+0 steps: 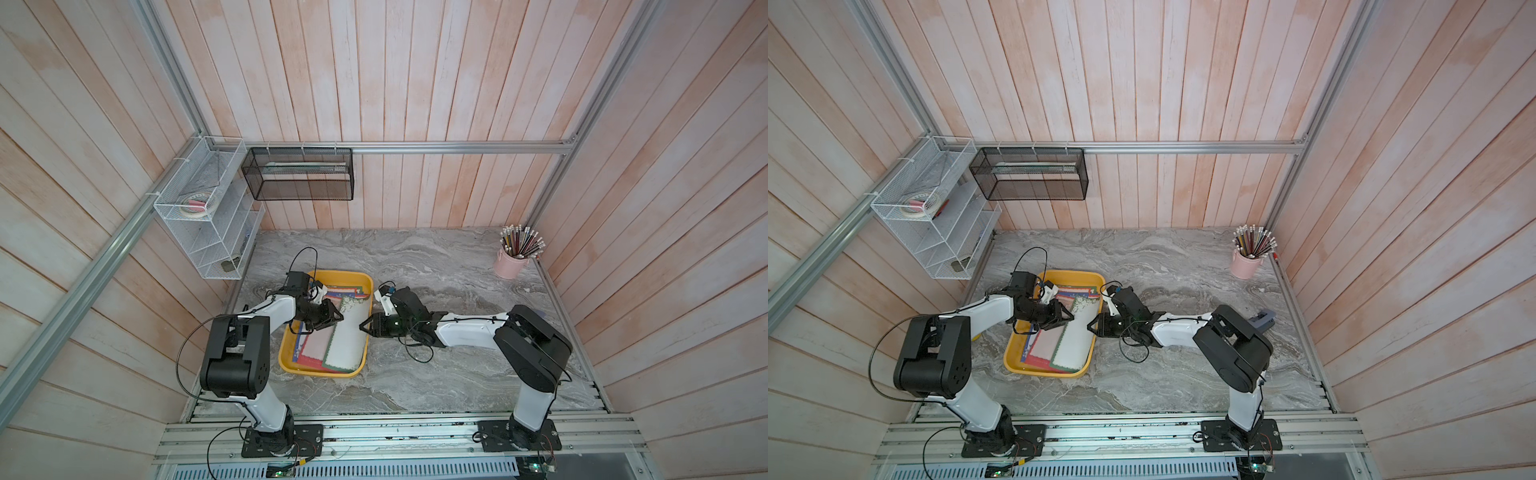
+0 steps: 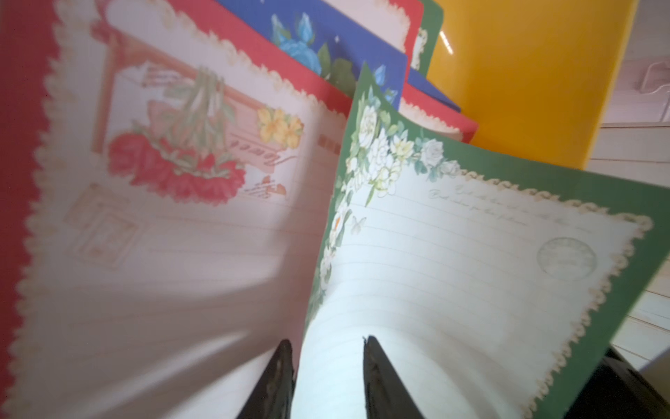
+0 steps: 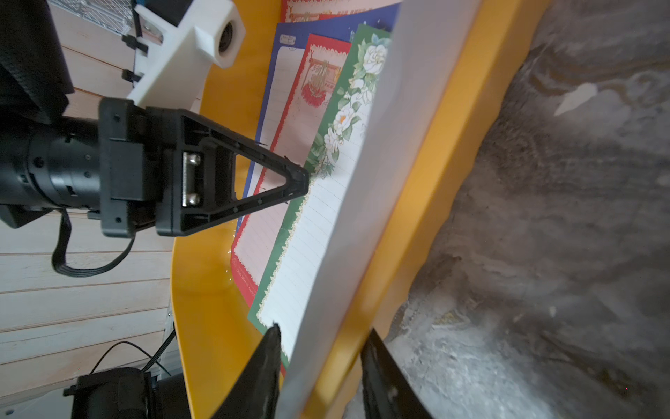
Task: Take out the stationery paper from the storage box
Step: Pick up the stationery paper from the storage box.
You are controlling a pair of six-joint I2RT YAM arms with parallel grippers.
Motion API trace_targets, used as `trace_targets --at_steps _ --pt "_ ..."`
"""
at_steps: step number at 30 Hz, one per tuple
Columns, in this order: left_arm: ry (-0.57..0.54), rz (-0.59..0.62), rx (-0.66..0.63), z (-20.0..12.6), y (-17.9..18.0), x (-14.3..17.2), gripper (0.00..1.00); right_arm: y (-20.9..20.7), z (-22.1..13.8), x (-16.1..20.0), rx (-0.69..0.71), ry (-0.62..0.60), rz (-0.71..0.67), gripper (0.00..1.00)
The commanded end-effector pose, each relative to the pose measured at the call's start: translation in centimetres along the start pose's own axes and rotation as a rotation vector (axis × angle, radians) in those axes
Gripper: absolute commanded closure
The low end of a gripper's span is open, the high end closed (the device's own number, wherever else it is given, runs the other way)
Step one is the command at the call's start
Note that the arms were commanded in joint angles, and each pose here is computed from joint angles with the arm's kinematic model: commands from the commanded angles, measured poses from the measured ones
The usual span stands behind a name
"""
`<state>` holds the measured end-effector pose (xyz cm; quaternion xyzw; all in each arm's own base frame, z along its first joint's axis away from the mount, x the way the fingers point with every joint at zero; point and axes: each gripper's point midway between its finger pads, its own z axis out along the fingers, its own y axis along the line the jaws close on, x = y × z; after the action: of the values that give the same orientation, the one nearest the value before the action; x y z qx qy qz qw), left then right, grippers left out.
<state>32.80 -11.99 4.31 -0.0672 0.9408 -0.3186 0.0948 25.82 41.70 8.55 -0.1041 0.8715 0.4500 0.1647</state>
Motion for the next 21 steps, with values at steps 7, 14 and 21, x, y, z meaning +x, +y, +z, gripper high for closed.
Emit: trace_targets --at_steps 7,14,21 --pt "0.036 -0.002 -0.011 0.9 0.5 -0.6 0.65 0.6 0.5 -0.3 -0.02 0.0 -0.009 0.61" --pt "0.037 0.009 0.052 0.6 -0.7 -0.3 0.71 0.5 0.5 -0.2 -0.024 0.001 -0.009 0.61" --pt "0.064 0.013 0.104 0.7 -1.6 0.7 0.7 0.5 0.4 -0.2 -0.023 -0.004 -0.01 0.61"
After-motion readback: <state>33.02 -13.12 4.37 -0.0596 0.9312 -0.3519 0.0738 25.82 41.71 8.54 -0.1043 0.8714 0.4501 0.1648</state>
